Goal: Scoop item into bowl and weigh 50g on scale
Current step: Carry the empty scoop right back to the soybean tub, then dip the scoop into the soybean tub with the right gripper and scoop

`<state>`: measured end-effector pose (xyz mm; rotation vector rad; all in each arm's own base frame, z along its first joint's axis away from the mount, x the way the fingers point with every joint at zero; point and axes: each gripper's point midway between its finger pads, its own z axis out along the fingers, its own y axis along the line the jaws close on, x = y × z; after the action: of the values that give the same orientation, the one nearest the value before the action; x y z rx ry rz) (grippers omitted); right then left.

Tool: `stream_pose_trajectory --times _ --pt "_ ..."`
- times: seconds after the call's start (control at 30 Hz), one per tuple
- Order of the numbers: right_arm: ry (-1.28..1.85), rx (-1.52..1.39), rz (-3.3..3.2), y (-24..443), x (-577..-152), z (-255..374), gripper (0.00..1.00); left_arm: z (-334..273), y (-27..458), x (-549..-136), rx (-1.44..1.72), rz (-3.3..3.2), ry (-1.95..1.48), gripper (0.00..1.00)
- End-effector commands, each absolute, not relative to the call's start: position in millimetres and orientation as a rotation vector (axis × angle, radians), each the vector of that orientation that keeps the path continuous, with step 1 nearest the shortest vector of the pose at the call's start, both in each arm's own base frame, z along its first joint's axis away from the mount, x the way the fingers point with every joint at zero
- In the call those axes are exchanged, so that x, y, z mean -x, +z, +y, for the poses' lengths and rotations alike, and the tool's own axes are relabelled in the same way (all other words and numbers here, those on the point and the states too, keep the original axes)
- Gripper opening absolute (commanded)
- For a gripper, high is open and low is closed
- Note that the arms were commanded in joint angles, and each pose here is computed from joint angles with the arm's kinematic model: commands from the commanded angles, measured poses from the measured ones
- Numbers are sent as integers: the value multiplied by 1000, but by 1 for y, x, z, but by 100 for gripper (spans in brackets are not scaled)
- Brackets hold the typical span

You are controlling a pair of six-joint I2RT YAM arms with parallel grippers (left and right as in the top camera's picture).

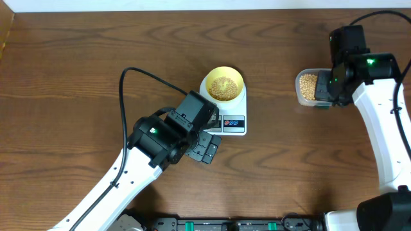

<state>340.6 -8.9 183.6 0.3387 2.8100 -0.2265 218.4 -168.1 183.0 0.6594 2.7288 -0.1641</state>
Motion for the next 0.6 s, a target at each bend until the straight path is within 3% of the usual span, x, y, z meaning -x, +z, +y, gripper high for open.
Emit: stream_pose_trajectory --times 0.0,0.57 --pt "-222 -375 2843 170 -335 -8 1 -169 192 -223 -659 2697 -163 94" --pt "-216 -386 2828 135 -340 -11 1 -170 192 -223 -659 2697 -163 94"
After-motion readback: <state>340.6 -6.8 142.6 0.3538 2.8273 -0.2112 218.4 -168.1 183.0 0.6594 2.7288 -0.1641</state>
